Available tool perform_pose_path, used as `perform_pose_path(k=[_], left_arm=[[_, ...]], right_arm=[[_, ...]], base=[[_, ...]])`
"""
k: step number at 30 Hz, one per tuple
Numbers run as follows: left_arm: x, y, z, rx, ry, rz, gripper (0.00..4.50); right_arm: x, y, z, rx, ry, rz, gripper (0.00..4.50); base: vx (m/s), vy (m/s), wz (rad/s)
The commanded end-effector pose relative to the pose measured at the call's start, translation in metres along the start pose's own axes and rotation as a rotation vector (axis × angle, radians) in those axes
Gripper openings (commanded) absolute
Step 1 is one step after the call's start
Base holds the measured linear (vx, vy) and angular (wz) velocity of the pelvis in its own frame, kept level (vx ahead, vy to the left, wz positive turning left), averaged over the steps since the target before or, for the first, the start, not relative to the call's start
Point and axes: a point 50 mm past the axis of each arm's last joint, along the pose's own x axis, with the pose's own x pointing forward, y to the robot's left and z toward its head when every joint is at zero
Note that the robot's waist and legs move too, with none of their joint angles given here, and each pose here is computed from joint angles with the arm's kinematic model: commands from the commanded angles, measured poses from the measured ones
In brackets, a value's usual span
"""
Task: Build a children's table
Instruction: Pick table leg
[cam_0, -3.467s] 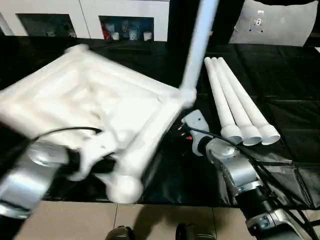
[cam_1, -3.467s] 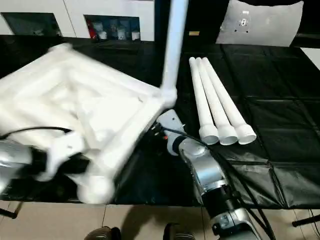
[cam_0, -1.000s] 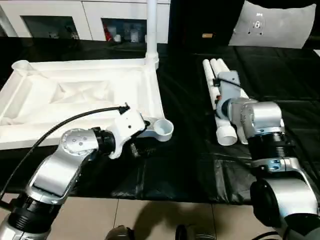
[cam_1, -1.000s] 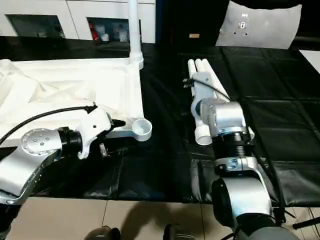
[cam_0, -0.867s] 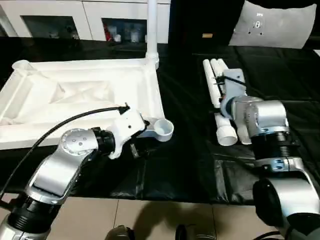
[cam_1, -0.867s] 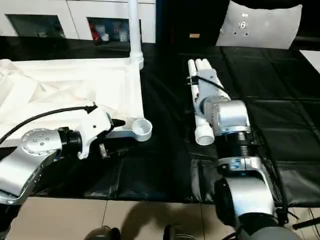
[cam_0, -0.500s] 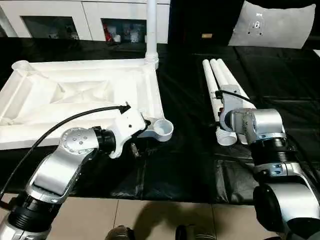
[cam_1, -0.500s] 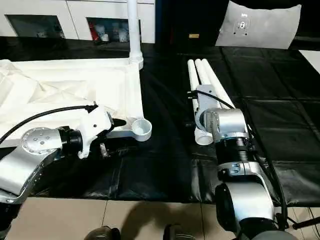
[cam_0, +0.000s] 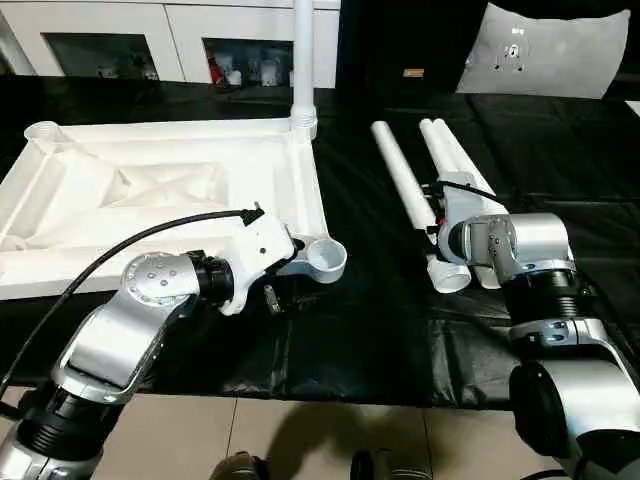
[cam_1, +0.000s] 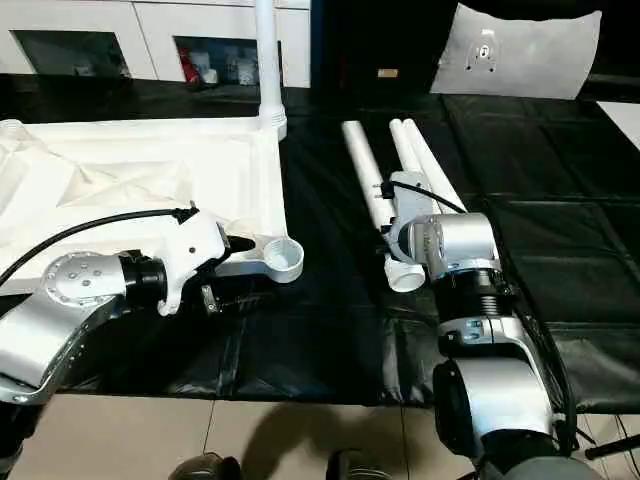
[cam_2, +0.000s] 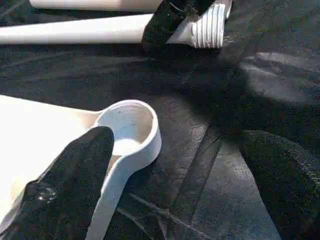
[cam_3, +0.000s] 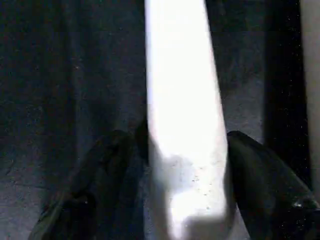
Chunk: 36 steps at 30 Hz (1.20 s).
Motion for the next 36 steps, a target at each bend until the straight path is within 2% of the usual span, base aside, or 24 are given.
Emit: perform_pose_path(k=[1, 4, 7, 11, 14, 17, 18, 20, 21, 22, 23, 26, 27, 28, 29, 30, 32, 34, 35, 36], left_arm=[[0.002, -0.001, 0.003, 0.005, 0.002, -0.024, 4.5], [0.002, -0.001, 0.002, 0.005, 0.003, -0.026, 4.5], [0.002, 0.0, 0.002, 0.003, 0.003, -0.026, 4.5], [0.003, 0.001, 0.001, 0.004, 0.002, -0.027, 4.5], [0.005, 0.002, 0.002, 0.005, -0.003, -0.021, 4.5], [0.005, 0.002, 0.002, 0.004, -0.009, -0.016, 4.5], [0.006, 0.002, 0.002, 0.001, -0.014, -0.013, 4.5], [0.006, 0.002, 0.002, -0.001, -0.018, -0.01, 4.5], [0.007, 0.003, 0.002, -0.004, -0.024, 0.001, 4.5], [0.008, 0.004, 0.003, -0.006, -0.031, 0.014, 4.5], [0.008, 0.004, 0.003, -0.006, -0.031, 0.015, 4.5], [0.009, 0.01, 0.007, -0.014, -0.069, 0.075, 4.5], [0.01, 0.015, 0.01, -0.023, -0.103, 0.128, 4.5], [0.011, 0.018, 0.012, -0.029, -0.126, 0.164, 4.5], [0.012, 0.02, 0.013, -0.033, -0.135, 0.177, 4.5], [0.014, 0.025, 0.019, -0.064, -0.198, 0.231, 4.5], [0.015, 0.029, 0.026, -0.114, -0.274, 0.254, 4.5], [0.015, 0.034, 0.034, -0.202, -0.366, 0.273, 4.5], [0.015, 0.034, 0.034, -0.202, -0.366, 0.273, 4.5], [0.015, 0.037, 0.038, -0.257, -0.414, 0.28, 4.5]], right_arm=[[0.006, -0.001, -0.013, 0.018, 0.064, 0.019, 2.85], [0.007, -0.001, -0.014, 0.017, 0.067, 0.021, 2.55], [0.007, -0.001, -0.015, 0.018, 0.069, 0.024, 2.43], [0.007, -0.001, -0.016, 0.02, 0.062, 0.044, 2.0], [0.006, -0.002, -0.016, 0.026, 0.05, 0.055, 1.91], [0.005, -0.002, -0.015, 0.076, 0.016, 0.067, 1.89], [0.003, -0.001, -0.01, 0.121, -0.068, 0.084, 1.88], [0.001, 0.0, -0.006, 0.157, -0.13, 0.126, 1.88], [-0.005, 0.003, 0.001, 0.244, -0.22, 0.182, 1.88], [-0.01, 0.004, 0.007, 0.257, -0.308, 0.216, 1.87], [-0.01, 0.005, 0.007, 0.255, -0.314, 0.219, 1.87], [-0.019, 0.008, 0.017, 0.268, -0.443, 0.253, 1.86], [-0.027, 0.01, 0.026, 0.254, -0.564, 0.293, 1.86], [-0.033, 0.012, 0.03, 0.266, -0.633, 0.334, 1.86], [-0.035, 0.013, 0.032, 0.273, -0.656, 0.351, 1.86], [-0.042, 0.016, 0.034, 0.281, -0.72, 0.407, 1.86], [-0.049, 0.022, 0.032, 0.266, -0.729, 0.532, 1.86], [-0.057, 0.028, 0.03, 0.245, -0.779, 0.635, 1.86], [-0.057, 0.028, 0.03, 0.245, -0.779, 0.635, 1.86], [-0.06, 0.03, 0.027, 0.236, -0.794, 0.685, 1.86]], base=[[0.0, 0.0, 0.0], [0.0, 0.0, 0.0], [0.0, 0.0, 0.0], [0.0, 0.0, 0.0], [0.0, 0.0, 0.0], [0.0, 0.0, 0.0], [0.0, 0.0, 0.0], [0.0, 0.0, 0.0], [0.0, 0.0, 0.0], [0.0, 0.0, 0.0], [0.0, 0.0, 0.0], [0.0, 0.0, 0.0], [0.0, 0.0, 0.0], [0.0, 0.0, 0.0], [0.0, 0.0, 0.0], [0.0, 0.0, 0.0], [0.0, 0.0, 0.0], [0.0, 0.0, 0.0], [0.0, 0.0, 0.0], [0.0, 0.0, 0.0]])
